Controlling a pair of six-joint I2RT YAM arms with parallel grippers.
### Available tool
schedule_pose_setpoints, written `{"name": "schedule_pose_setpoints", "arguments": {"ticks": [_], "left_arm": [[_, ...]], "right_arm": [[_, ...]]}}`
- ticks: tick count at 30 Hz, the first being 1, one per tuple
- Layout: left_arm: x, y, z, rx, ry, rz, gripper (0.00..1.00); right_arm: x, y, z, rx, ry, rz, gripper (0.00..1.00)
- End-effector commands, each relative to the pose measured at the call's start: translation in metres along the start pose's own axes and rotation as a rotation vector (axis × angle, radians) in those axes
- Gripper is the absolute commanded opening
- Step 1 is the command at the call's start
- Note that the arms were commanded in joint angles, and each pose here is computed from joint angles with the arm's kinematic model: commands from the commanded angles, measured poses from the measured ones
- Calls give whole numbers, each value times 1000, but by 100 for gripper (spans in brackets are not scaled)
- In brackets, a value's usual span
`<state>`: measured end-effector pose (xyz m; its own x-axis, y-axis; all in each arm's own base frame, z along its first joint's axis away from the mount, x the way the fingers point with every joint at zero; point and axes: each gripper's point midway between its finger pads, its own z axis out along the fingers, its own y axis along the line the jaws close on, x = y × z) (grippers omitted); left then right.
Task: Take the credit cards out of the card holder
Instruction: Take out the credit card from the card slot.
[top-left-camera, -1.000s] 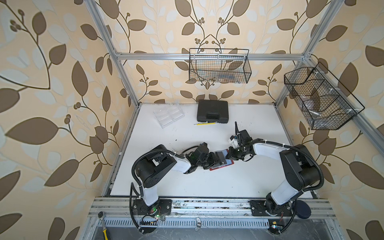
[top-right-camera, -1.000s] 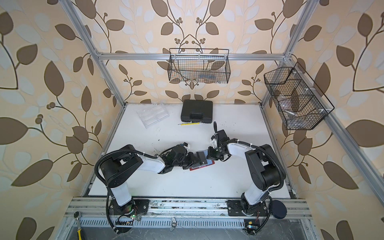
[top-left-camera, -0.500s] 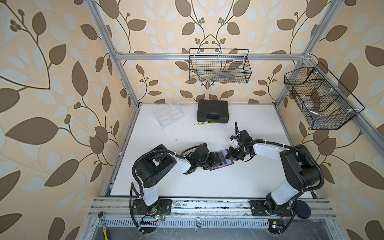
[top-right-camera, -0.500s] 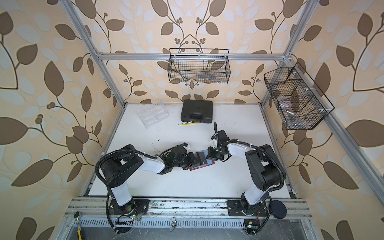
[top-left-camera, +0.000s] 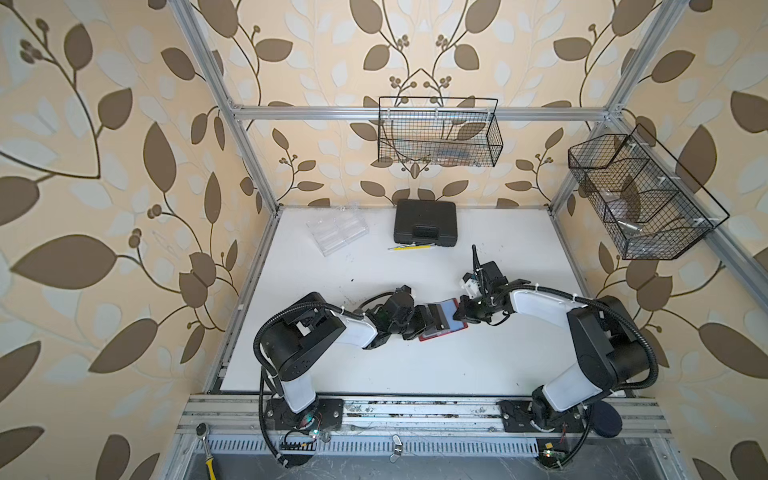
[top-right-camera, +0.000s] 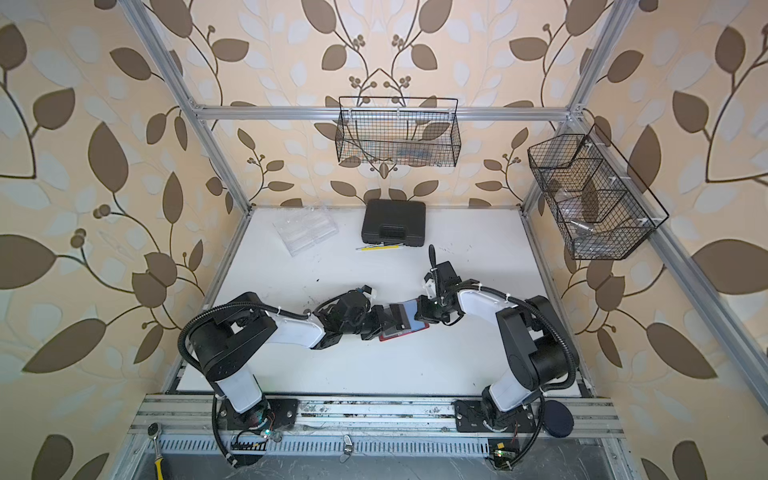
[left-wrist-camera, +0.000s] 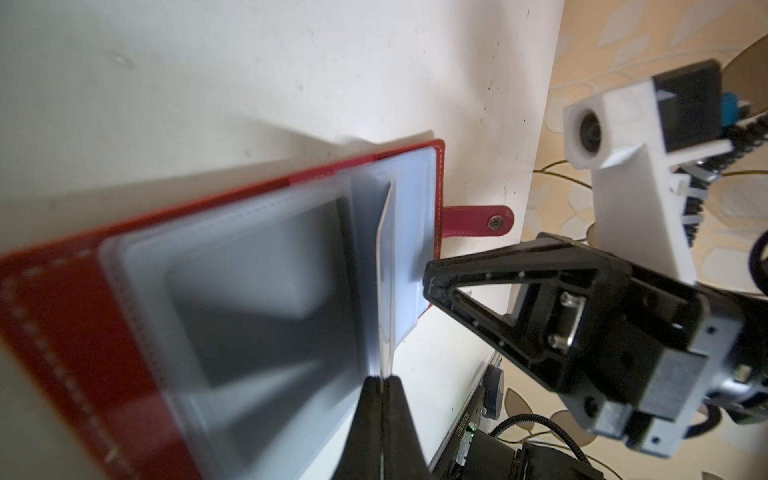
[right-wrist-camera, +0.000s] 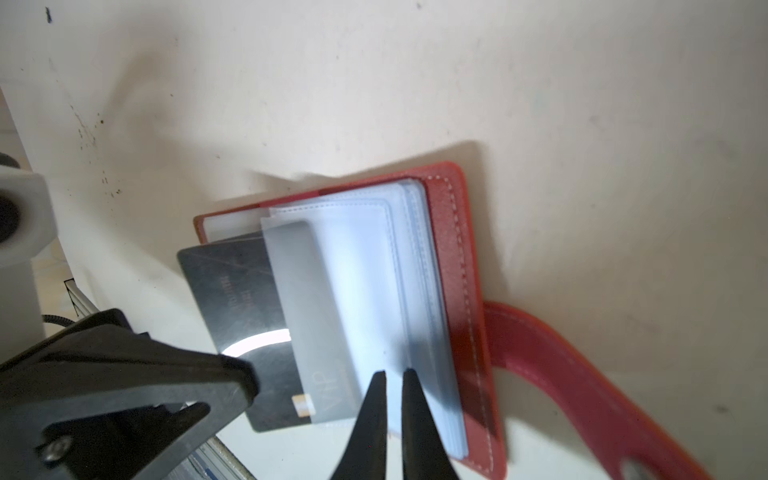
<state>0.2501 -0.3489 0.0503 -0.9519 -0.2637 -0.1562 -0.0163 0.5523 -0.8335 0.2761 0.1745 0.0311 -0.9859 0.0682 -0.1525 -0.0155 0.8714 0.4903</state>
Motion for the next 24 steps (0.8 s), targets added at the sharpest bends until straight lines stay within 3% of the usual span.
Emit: {"name": "schedule_pose_setpoints", "arguments": {"ticks": [1, 11, 19, 24], "left_arm": [[-4, -15, -1, 43, 5, 24, 0], [-4, -18, -2, 58, 5, 27, 1], [-6, -25, 1, 86, 7, 31, 26], [-8, -28, 4, 89, 7, 38, 21]], "right_arm": [[-4, 10, -11, 11, -16, -21, 12], [2, 9, 15, 39, 48, -22, 11], [15, 7, 28, 41, 84, -25, 9], [20, 3, 30, 46, 94, -18, 9]]}}
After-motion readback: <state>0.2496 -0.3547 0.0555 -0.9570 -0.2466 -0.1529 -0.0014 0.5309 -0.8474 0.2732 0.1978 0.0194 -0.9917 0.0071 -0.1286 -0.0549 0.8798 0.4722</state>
